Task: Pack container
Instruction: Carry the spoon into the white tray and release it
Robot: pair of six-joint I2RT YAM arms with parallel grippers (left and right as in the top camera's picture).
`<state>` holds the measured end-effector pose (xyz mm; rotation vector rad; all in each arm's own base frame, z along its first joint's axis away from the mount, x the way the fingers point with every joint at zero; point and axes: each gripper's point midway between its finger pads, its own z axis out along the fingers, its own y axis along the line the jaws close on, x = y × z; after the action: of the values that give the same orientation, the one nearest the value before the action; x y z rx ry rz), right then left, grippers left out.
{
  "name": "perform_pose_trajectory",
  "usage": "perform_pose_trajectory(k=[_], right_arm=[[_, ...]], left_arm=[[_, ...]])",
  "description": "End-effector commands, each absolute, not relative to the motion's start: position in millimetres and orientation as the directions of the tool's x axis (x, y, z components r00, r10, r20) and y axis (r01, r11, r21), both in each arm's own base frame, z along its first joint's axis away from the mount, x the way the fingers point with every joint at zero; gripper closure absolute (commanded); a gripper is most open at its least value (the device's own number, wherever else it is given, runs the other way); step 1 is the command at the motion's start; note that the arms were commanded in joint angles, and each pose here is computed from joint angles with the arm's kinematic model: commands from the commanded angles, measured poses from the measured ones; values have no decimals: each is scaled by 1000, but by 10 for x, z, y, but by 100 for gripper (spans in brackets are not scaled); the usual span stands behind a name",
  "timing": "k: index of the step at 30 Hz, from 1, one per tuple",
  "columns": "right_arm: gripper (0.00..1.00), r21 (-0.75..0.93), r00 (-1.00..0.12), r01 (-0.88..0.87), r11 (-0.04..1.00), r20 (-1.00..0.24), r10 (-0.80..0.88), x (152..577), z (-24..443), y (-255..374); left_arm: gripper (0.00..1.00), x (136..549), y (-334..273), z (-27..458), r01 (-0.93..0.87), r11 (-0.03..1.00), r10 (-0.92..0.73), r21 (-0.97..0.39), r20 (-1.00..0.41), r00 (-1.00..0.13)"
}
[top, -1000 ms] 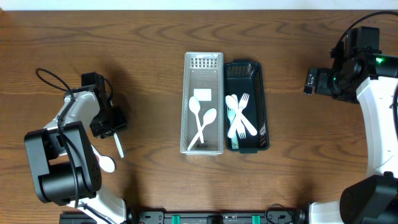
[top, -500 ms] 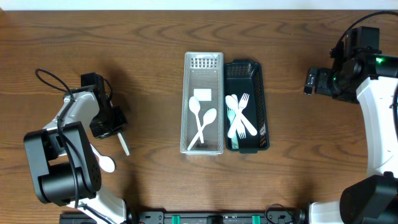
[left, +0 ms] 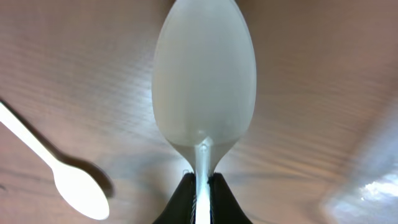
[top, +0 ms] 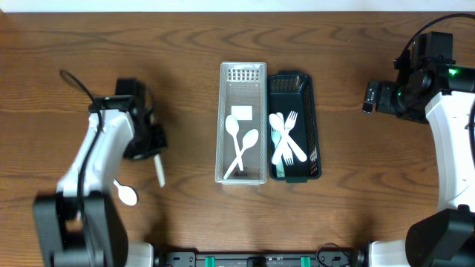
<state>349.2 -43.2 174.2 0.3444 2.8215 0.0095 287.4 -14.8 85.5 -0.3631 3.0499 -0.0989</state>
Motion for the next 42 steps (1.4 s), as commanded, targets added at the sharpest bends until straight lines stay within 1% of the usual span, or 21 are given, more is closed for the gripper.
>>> perform_pose_trajectory(k=[1, 5, 10, 13, 17, 21, 25, 26, 27, 29, 30, 31, 32, 37, 42], right_arm=[[1, 42, -930, 223, 974, -290, 225, 3485, 1738, -433], [1, 48, -930, 221, 974, -289, 225, 3485, 1738, -422], [1, 60, -931, 217, 974, -287, 225, 3488, 1738, -400], [1, 60, -931, 217, 974, -288, 225, 3488, 1738, -401], [1, 60, -931, 217, 974, -288, 225, 3488, 1738, -401], [1, 60, -931, 217, 974, -287, 225, 3488, 1738, -401], [1, 60, -931, 217, 974, -287, 225, 3487, 1738, -401], [1, 60, -931, 217, 974, -287, 225, 3487, 1738, -401], [1, 60, -931, 217, 974, -287, 225, 3487, 1738, -401], [1, 60, -931, 217, 974, -287, 225, 3487, 1738, -400], [1, 60, -931, 217, 974, -287, 225, 3488, 1738, -401], [1, 60, -931, 217, 974, -287, 225, 3487, 1738, -401], [1, 60, -931, 217, 974, -287, 225, 3487, 1738, -401], [1, 60, -931, 217, 974, -287, 225, 3486, 1737, -401], [1, 55, -934, 203, 978, -289, 210, 3488, 1738, -402]], left_arm=[[94, 3027, -647, 1556, -104, 982, -143, -154, -267, -953], [94, 2998, -1195, 1874, 18, 976, -65, -216, -371, -926], [94, 2976, -1769, 1831, 147, 959, 38, -244, -402, -915], [94, 3024, -2007, 1621, 188, 953, 87, -236, -380, -921], [94, 3095, -2188, 1209, 199, 957, 127, -210, -313, -941], [94, 3104, -2281, 778, 202, 963, 158, -179, -232, -960], [94, 3073, -2277, 531, 197, 969, 170, -153, -173, -970], [92, 3071, -2274, 513, 196, 969, 170, -151, -169, -971], [85, 3071, -2273, 511, 196, 969, 170, -150, -168, -971], [62, 3078, -2279, 532, 196, 969, 169, -153, -173, -970], [55, 3081, -2280, 555, 198, 968, 171, -153, -175, -970], [53, 3087, -2284, 590, 212, 965, 184, -151, -180, -966], [48, 3092, -2281, 626, 227, 963, 199, -146, -185, -962], [48, 3227, -2127, 996, 222, 974, 203, -47, -250, -947], [48, 3320, -1913, 1594, 175, 985, 164, 2, -371, -914]])
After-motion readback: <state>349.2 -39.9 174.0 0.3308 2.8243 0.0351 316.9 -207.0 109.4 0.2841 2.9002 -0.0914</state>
